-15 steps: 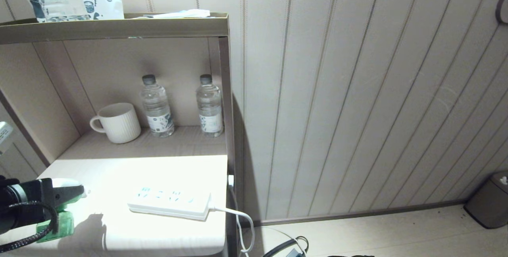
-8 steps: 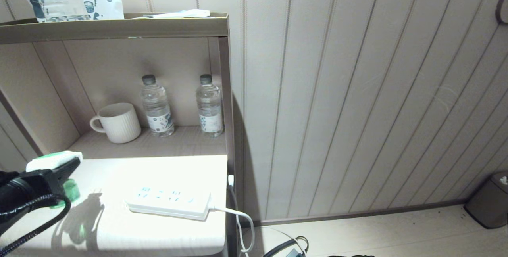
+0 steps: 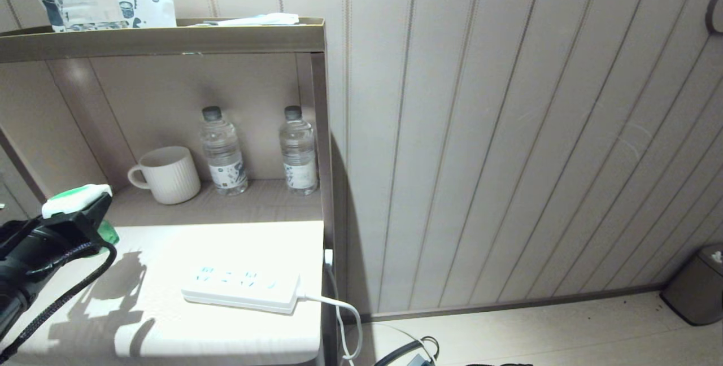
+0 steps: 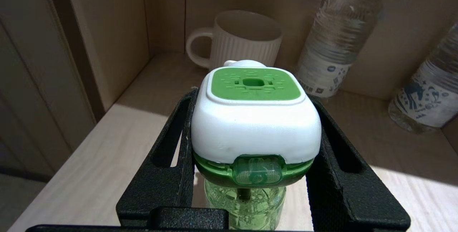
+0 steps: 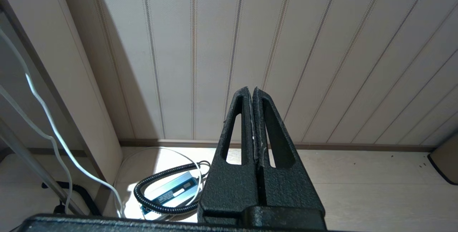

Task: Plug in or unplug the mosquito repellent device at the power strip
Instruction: Place the mosquito repellent liquid on the table

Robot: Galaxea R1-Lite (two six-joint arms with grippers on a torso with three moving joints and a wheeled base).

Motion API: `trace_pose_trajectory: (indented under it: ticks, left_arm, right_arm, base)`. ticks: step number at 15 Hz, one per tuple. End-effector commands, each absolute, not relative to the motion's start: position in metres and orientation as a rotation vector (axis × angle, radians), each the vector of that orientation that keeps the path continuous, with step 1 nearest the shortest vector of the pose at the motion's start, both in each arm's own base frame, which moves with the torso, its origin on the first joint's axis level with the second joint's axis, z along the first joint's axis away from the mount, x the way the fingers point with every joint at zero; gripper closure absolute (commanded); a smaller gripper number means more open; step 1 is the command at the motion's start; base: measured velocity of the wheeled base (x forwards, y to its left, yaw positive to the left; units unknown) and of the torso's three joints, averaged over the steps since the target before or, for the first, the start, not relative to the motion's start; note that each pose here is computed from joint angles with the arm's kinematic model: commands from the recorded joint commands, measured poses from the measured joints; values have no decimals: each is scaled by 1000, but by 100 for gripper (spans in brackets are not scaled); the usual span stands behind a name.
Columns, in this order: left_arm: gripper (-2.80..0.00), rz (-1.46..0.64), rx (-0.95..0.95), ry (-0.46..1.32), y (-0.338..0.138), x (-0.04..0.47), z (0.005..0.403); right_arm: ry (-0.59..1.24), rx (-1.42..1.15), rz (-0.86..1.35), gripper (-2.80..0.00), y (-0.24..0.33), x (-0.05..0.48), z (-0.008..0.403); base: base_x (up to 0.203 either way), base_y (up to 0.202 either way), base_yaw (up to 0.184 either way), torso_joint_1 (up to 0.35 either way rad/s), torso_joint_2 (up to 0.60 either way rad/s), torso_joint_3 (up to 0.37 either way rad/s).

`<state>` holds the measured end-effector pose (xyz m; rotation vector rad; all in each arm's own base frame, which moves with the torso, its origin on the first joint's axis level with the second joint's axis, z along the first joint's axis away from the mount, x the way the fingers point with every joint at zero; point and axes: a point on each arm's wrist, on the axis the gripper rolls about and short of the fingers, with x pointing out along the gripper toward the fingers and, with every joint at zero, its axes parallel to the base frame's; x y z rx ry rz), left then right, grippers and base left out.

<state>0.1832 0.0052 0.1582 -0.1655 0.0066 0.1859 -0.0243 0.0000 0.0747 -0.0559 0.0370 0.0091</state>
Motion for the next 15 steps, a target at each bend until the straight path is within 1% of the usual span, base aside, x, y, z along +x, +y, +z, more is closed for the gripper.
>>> trace_pose_trajectory:
  ticks: [1, 6, 15]
  left_arm:
    - [0, 207, -162, 56, 8, 200, 139]
    - [0, 240, -161, 111, 15, 224, 115]
    - [0, 275, -160, 115, 22, 263, 105]
  right_arm:
    - [38, -57, 10, 0, 0, -24, 75]
    - [38, -57, 10, 0, 0, -24, 75]
    - [38, -57, 10, 0, 0, -24, 75]
  base:
    - [0, 0, 0, 0, 0, 0]
    - [0, 0, 0, 0, 0, 0]
    - [0, 0, 0, 0, 0, 0]
